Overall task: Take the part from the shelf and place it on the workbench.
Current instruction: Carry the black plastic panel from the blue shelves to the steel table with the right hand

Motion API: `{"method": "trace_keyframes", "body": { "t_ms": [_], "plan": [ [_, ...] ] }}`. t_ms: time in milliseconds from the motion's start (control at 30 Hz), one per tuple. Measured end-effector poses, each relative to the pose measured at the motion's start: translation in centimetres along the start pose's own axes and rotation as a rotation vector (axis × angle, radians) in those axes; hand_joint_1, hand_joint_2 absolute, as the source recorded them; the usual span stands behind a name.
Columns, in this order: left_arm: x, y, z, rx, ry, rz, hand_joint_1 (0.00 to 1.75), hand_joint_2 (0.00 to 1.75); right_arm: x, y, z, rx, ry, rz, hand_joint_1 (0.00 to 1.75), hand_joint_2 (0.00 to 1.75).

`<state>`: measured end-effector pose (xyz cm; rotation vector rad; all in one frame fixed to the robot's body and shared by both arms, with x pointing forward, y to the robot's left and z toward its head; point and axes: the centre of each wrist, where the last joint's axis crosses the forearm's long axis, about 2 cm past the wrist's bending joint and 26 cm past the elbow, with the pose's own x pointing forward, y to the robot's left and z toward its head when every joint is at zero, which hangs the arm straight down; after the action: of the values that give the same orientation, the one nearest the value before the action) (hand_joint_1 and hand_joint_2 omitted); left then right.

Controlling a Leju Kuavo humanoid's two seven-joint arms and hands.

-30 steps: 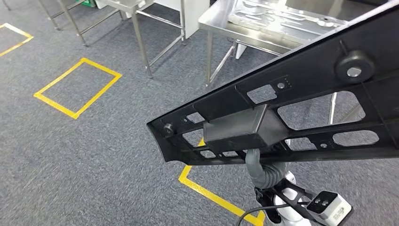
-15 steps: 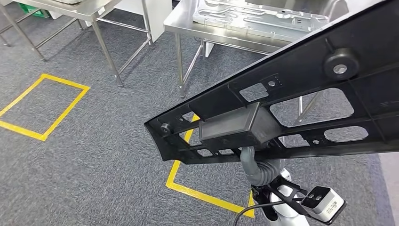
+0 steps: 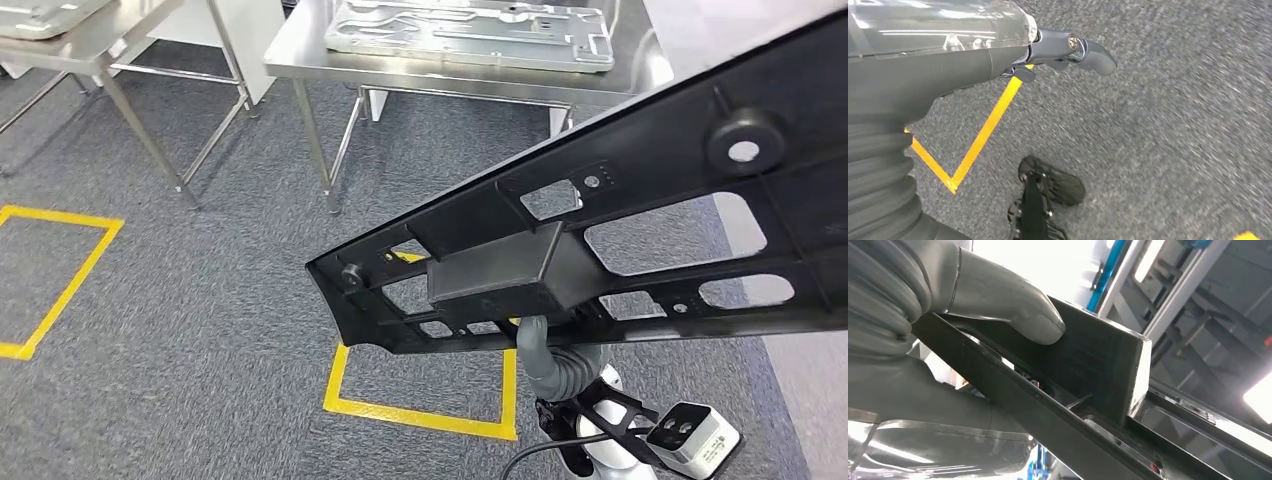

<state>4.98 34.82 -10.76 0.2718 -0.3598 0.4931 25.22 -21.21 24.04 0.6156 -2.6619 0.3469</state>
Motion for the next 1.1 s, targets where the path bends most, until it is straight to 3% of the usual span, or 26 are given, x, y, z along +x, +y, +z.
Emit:
{"method": "trace_keyframes", "body": {
  "t_ms": [1100],
  "plan": [
    [-0.04,0.21,-0.03,-0.019,0.011,-0.021,0.0,1.75,0.8,-0.17,0.37,-0.035,-0.001,0.071,1.75,1.75]
  ]
}}
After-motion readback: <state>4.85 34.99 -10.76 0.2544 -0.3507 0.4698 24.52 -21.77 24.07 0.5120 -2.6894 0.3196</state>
